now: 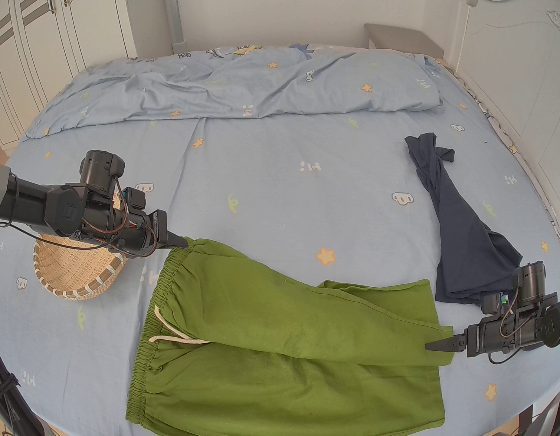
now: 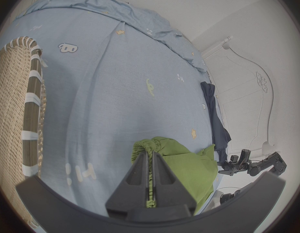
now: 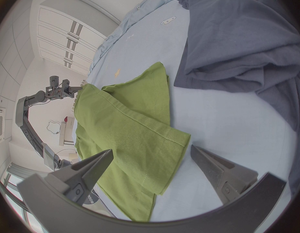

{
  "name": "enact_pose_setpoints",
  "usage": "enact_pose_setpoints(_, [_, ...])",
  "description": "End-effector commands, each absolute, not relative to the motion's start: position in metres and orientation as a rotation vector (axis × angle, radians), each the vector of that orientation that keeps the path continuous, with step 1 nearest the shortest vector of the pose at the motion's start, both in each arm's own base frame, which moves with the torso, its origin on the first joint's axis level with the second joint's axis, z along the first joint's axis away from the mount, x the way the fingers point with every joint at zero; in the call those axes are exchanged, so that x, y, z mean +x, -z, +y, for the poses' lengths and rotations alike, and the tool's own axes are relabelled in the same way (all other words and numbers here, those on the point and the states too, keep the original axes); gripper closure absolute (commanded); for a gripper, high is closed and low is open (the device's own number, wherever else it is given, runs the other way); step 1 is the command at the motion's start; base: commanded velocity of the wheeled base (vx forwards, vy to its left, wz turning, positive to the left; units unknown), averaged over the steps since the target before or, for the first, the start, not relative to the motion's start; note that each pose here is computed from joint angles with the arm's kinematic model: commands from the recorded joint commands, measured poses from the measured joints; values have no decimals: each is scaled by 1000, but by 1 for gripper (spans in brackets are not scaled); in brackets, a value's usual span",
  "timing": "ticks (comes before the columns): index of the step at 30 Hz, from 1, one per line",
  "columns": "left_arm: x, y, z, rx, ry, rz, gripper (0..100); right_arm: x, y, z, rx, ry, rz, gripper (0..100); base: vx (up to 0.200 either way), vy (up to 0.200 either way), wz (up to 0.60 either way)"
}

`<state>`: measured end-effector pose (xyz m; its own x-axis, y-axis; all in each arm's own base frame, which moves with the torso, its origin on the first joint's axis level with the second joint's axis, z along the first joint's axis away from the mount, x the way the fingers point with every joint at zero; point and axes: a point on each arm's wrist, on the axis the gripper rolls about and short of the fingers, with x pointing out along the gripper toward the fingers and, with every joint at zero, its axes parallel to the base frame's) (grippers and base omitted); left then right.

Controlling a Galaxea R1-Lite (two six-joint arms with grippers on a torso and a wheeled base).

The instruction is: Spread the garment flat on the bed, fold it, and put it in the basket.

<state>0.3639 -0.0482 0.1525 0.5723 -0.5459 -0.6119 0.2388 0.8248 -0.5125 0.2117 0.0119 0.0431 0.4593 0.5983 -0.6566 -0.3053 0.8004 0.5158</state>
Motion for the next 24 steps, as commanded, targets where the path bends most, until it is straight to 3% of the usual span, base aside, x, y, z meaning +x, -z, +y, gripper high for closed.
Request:
enact_pose_setpoints(1, [364,-152,-49,-399,475,846,100,213,-41,12,352,-569,949,0,0,0,0])
enact_pose_setpoints(16, [364,-152,-49,-399,476,848,100,220,-42,9,406,-573,876,0,0,0,0])
enact_pose_setpoints(17, [364,-152,-49,-399,476,848,100,220,-41,9,407,-571,877,100,0,0,0])
enact_pose_setpoints(24, [364,-152,-50,-398,477,848,100,222,-41,4,415,-551,867,100,0,0,0])
